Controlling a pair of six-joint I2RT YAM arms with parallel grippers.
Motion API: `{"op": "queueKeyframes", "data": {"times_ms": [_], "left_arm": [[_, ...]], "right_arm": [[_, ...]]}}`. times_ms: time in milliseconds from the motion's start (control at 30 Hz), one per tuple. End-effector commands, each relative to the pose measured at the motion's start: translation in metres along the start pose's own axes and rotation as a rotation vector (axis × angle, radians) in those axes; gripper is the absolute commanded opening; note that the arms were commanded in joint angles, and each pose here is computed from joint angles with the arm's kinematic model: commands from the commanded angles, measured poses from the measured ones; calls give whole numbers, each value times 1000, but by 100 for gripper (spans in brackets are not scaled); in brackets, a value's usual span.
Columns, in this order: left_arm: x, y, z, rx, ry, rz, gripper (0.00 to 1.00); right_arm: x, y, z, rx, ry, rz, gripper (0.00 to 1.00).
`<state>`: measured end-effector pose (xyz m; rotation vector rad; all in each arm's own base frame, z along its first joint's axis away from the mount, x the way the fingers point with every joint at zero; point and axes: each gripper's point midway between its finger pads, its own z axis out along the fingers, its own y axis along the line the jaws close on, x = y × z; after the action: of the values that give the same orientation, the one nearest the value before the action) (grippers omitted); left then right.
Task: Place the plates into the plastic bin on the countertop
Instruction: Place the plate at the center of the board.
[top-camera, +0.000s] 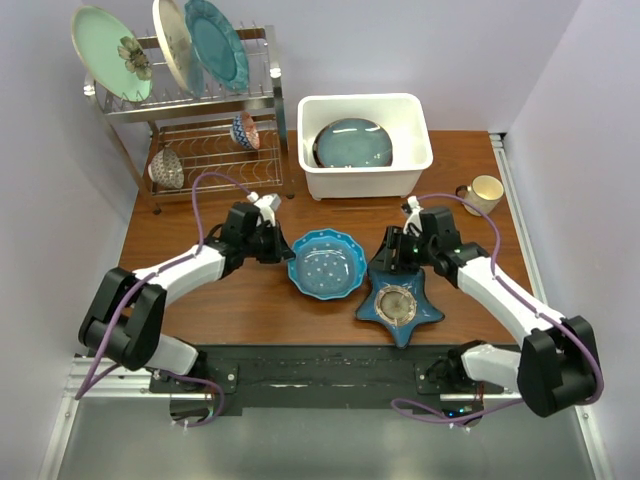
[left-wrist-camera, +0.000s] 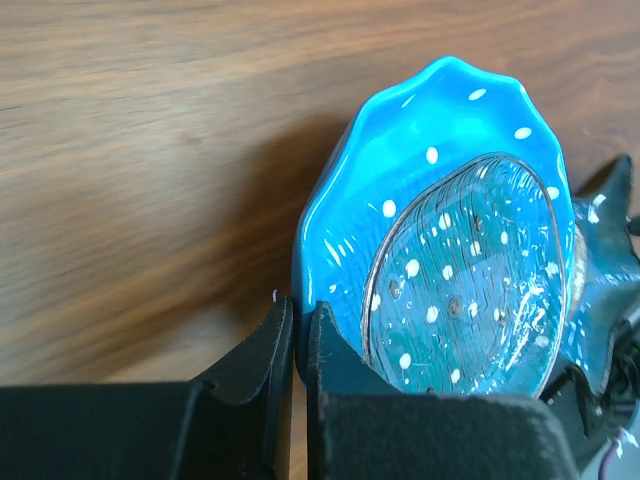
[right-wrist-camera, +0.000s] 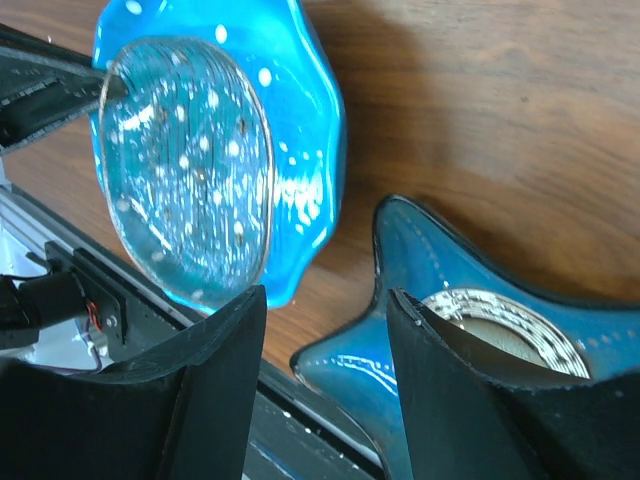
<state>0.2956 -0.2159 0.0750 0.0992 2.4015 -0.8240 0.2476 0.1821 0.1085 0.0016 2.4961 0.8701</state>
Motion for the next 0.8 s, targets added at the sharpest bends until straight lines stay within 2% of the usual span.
{"op": "queueKeyframes", "data": {"times_ms": [0,133,400,533,767], "left_arm": [[-38,-19,-15,99,-133,1,0],[-31,-7,-12,77,-115,-14,0],[-16,14,-2,12,-91,-40,0],[-8,21,3,-7,-78,-52,0],[0,29,8,-23,-60,-60,0]], "right_arm": [[-18,6,6,21,-43,-50,54],[-15,-13,6,115,-44,-61,54],[-27,-42,-20,313,-152,-56,57],[-17,-63,-36,438,-145,-40,63],[9,-95,-46,588,-87,2,67]]}}
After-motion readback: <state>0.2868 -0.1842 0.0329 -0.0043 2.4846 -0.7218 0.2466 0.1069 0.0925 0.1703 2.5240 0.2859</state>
